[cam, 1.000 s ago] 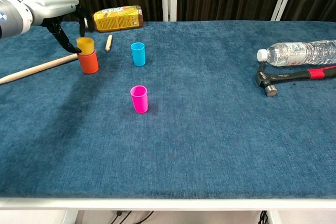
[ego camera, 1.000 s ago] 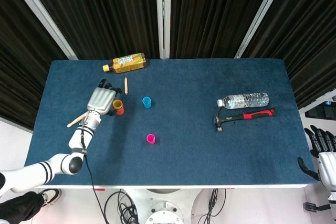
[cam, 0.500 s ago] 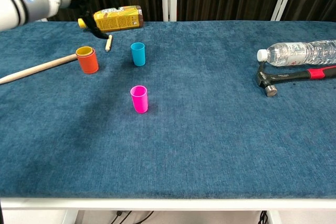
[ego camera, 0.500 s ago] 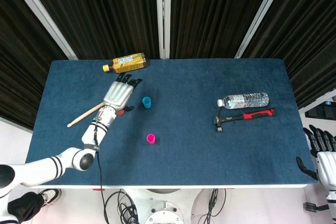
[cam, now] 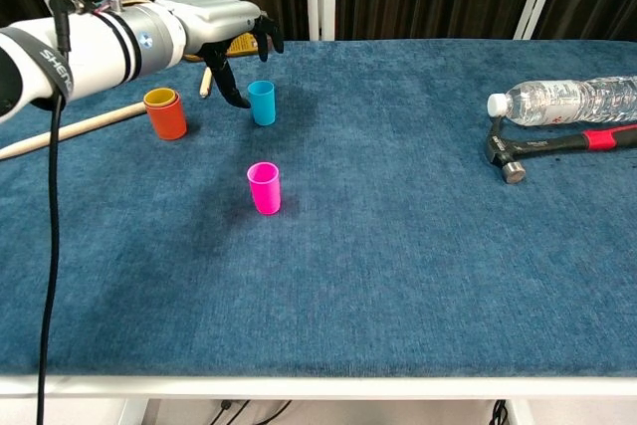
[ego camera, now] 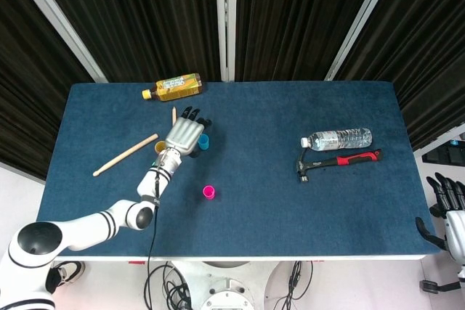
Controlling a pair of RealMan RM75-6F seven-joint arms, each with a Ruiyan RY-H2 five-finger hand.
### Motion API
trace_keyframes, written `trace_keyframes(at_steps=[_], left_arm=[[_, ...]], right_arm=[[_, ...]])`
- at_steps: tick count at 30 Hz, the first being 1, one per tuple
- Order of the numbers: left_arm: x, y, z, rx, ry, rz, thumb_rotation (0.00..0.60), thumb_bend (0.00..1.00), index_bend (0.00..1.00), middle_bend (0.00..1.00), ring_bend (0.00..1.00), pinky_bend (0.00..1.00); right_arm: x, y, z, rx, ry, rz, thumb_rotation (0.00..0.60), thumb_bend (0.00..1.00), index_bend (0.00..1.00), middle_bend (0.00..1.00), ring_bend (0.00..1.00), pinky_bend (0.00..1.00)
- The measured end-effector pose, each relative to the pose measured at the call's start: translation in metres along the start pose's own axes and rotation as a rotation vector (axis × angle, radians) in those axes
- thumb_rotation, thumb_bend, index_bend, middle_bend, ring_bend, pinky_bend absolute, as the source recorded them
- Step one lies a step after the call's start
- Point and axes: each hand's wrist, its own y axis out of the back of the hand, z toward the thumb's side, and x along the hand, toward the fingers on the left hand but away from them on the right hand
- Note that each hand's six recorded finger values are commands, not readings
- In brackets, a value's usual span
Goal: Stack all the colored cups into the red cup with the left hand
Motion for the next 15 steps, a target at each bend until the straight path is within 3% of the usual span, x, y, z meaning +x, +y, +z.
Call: trace_keyframes(at_steps=[15], left_arm=[[0.013,-0.013,-0.001,0.035,0.007,-0.021,0.600,0.19,0.34,0.36,0.04,0.00]], right_arm=[[-0.003,-0.001,0.001,0.006,-0.001,0.010,0.600,0.31,0.00,0.00,0.00,0.00]])
